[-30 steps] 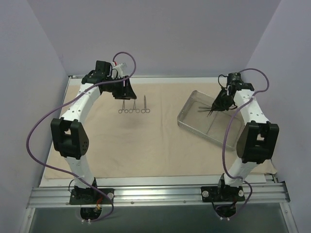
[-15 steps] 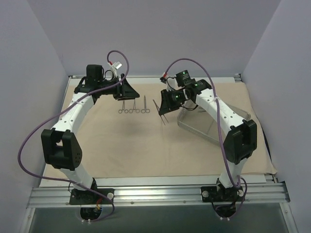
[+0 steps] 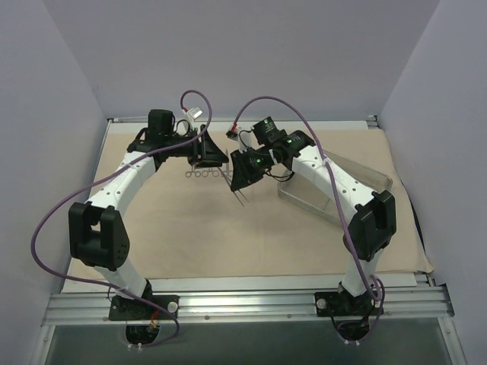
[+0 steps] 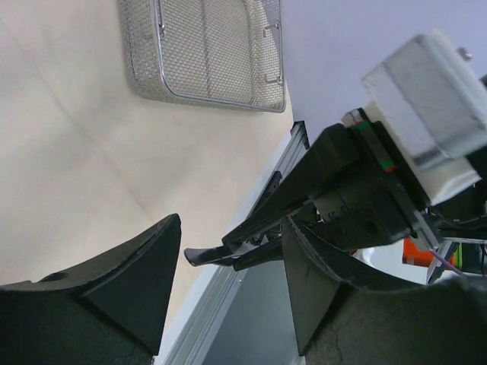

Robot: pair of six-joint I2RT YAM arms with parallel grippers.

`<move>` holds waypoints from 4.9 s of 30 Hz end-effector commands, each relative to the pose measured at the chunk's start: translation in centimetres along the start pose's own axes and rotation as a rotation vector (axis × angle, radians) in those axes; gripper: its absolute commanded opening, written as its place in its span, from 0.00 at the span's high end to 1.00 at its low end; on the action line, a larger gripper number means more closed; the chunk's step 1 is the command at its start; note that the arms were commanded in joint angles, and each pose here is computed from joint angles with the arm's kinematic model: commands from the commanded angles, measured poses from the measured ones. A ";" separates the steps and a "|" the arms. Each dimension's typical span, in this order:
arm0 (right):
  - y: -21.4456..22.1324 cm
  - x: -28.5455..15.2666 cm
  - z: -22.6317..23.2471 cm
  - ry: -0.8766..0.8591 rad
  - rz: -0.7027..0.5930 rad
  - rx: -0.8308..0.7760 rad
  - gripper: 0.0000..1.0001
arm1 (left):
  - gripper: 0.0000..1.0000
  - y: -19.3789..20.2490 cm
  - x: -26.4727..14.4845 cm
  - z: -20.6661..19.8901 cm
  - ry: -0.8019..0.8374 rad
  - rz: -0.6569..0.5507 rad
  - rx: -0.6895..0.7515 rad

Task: Open and lay out the surgical kit
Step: Place the medical item in the surgical kit.

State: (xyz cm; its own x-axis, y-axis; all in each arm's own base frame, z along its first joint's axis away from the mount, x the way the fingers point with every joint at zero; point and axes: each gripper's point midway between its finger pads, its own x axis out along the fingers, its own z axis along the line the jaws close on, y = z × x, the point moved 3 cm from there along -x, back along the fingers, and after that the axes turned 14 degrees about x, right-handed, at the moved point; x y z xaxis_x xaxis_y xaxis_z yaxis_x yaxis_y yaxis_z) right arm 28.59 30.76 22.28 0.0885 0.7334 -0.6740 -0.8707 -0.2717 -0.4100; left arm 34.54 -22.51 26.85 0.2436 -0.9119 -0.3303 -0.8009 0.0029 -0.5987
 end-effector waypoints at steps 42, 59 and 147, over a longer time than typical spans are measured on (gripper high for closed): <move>-8.8 -1.2 -0.6 0.091 -0.294 0.819 0.34 | 0.98 -8.6 -1.4 1.3 -0.229 -0.484 0.117; -13.7 -5.6 3.4 -0.369 -0.678 1.523 0.27 | 0.98 -10.2 -4.5 -2.2 -0.268 -0.673 0.348; -11.4 -4.8 2.3 0.163 -0.522 0.391 1.00 | 0.93 -1.3 3.6 -3.1 -0.117 -0.034 0.454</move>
State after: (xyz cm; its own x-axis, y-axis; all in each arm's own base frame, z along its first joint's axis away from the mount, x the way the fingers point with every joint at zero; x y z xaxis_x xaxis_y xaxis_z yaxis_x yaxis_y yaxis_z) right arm 36.91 31.26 28.53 0.5632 0.5503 -0.6165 -0.8257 0.3449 -0.4464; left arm 33.74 -26.43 26.51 0.3257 -0.8460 -0.4222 -0.5393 0.2006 -0.8179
